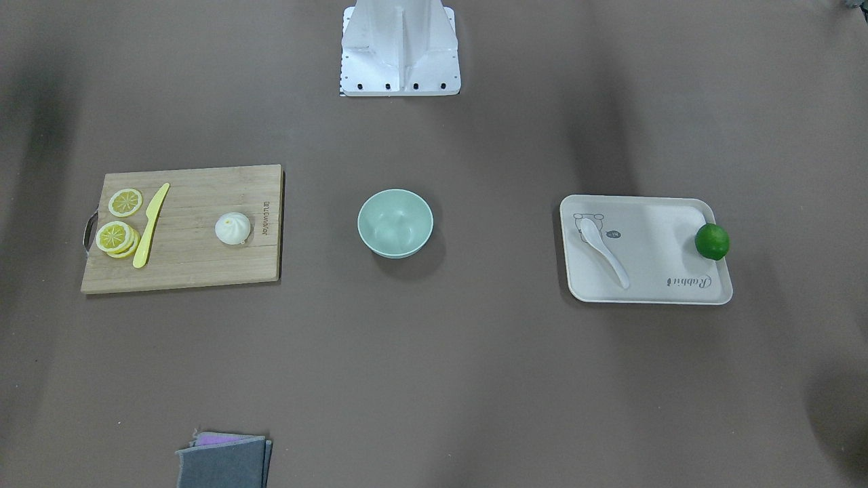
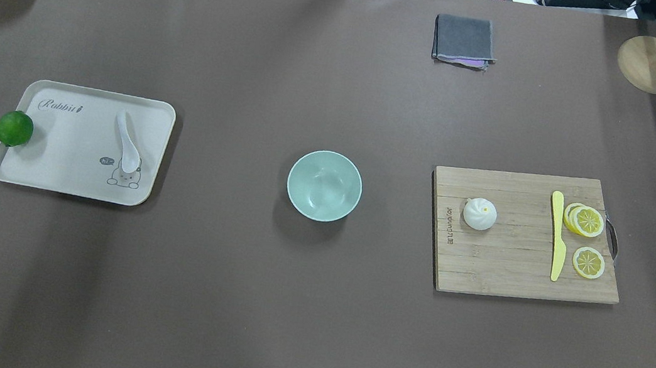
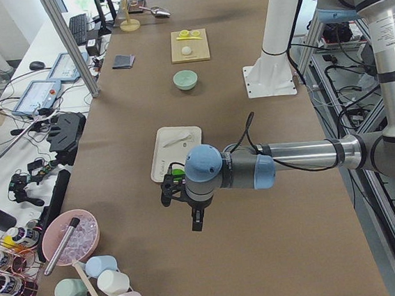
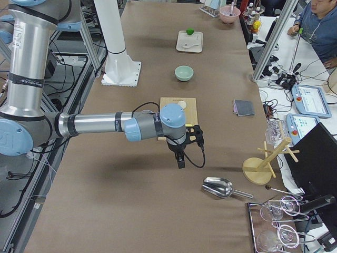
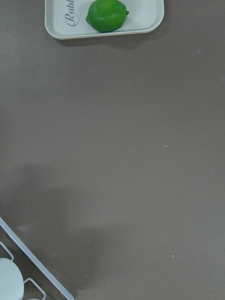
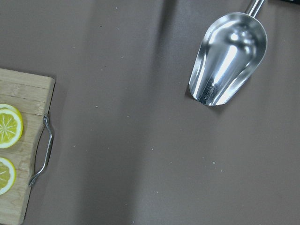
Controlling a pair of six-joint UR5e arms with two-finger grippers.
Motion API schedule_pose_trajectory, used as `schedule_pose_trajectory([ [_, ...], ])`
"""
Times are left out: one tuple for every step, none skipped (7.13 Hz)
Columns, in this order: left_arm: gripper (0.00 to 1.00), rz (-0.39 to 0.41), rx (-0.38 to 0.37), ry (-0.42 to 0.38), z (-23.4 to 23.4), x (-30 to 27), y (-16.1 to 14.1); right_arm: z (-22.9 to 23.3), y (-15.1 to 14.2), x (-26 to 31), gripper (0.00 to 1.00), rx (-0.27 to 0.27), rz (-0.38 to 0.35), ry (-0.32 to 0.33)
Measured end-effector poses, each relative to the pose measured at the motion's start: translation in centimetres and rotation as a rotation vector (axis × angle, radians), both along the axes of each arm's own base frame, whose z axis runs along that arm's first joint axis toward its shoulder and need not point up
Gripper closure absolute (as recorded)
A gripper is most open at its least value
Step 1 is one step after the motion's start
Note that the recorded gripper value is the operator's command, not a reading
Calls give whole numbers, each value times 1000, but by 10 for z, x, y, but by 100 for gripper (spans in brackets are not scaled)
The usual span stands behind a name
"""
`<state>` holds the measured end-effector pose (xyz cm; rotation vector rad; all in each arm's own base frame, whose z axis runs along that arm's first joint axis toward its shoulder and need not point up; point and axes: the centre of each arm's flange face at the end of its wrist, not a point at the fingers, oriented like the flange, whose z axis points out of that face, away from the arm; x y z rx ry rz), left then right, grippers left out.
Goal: Put spoon and bun in bowl
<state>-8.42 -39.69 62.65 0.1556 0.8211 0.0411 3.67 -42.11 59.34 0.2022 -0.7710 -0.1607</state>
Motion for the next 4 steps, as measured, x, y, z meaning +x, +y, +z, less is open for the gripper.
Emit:
schedule_pose_trajectory([
  [2,8,1,-4,0,3,0,1,3,-1,0,-5,-3,-11],
  [2,25,3,-1,-1,10,-1,3,9,-1,0,-11,-6,-28],
  [2,41,8,2,-3,16,-1,4,11,-2,0,-15,-8,-36],
  [2,50,8,1,-3,19,-1,5,13,-2,0,-18,-8,-40],
])
